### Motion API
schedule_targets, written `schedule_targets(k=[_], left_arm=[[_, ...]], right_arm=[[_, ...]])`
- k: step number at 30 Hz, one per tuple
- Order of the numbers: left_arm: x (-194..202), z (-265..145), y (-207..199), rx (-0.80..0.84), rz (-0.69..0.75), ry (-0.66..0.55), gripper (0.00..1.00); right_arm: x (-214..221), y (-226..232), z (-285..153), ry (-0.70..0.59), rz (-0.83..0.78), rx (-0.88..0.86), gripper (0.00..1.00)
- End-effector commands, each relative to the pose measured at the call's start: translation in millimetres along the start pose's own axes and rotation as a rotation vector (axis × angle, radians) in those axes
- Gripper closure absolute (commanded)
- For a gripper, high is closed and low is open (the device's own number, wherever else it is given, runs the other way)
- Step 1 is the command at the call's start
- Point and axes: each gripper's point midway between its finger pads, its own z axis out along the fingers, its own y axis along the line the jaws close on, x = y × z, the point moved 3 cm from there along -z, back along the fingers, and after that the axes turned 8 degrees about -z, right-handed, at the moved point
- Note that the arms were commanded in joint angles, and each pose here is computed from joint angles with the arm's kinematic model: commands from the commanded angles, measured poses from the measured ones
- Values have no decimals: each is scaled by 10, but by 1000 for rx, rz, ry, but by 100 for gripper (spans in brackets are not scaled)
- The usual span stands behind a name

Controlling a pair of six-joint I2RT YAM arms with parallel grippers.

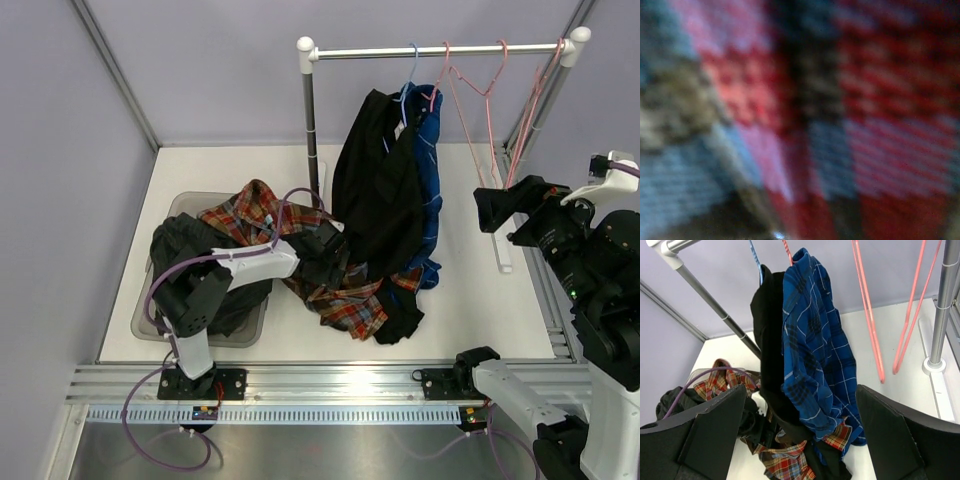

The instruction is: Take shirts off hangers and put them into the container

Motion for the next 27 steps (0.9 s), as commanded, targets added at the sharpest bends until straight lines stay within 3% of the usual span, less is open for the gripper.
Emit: schedule_targets(k=[1, 2, 3, 4, 8, 13, 17, 23, 27], left_arm=[[132, 199, 4, 15, -44, 16, 33], [138, 192, 8, 13, -50, 11, 78], [149, 168, 51, 0, -56, 2, 97], [110, 107, 80, -14, -62, -27, 100], [-315, -656, 195, -44, -83, -222, 100], [-1082, -2486, 192, 121, -94, -605, 100], [-1352, -3607, 353, 148, -56, -803, 100], [-1674, -4802, 740, 38, -54, -1116, 100], [-1796, -5221, 995, -121, -61, -1227, 100]], right_arm=[[56, 46, -20, 37, -25, -38, 1], [67, 45, -25, 37, -30, -41, 0], [71, 50, -18, 36, -28, -45, 0], [79, 54, -34, 34, -28, -50, 1], [122, 47, 2, 36, -37, -51, 0], [113, 37, 1, 29, -43, -47, 0], [101, 55, -4, 23, -42, -59, 1], [85, 65, -38, 19, -46, -67, 1], [79, 58, -57, 24, -54, -65, 0]])
